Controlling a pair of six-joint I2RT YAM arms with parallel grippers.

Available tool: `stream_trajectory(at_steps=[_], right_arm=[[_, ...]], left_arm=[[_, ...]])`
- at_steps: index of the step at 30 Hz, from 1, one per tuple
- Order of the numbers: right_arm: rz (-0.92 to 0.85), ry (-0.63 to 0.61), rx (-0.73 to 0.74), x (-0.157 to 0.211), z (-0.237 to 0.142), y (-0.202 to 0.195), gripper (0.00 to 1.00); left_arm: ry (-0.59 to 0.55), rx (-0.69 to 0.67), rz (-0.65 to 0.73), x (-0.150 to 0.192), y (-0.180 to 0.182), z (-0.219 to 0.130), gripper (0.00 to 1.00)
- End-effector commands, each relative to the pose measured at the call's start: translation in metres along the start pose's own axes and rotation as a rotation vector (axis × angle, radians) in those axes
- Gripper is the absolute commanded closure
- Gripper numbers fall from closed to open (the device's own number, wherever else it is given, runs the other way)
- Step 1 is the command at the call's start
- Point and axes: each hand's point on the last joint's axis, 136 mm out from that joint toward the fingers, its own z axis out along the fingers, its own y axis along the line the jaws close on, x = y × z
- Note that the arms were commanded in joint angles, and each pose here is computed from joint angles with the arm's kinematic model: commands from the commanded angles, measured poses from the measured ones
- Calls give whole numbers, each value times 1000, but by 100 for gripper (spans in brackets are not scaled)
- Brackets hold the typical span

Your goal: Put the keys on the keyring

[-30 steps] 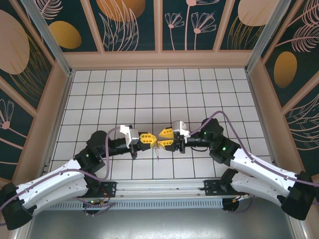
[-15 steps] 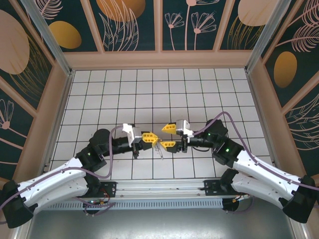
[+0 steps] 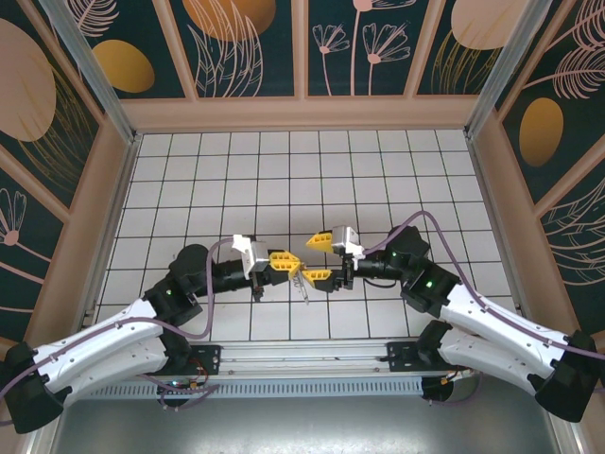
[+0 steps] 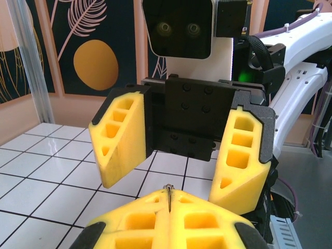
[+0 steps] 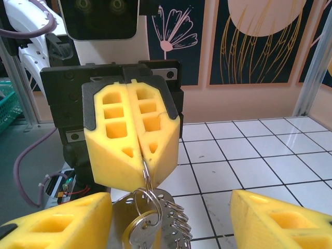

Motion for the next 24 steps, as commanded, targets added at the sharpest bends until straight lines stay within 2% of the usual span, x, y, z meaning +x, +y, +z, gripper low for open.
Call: stream_trajectory(at_steps=[1, 6, 11, 24], right_arm=[[-7, -33, -25, -6, -2, 4, 38], [-16, -36, -53, -12, 3, 5, 36], [7, -30, -28, -7, 1, 2, 28], [-3, -34, -66, 2, 2, 9, 31]], left_arm=[[-50, 15, 34, -22, -6, -2, 100], [-62, 11, 33, -26, -7, -6, 100], [-82, 17, 29, -27, -10, -10, 100], [-111, 75, 26, -18, -22, -17, 100]])
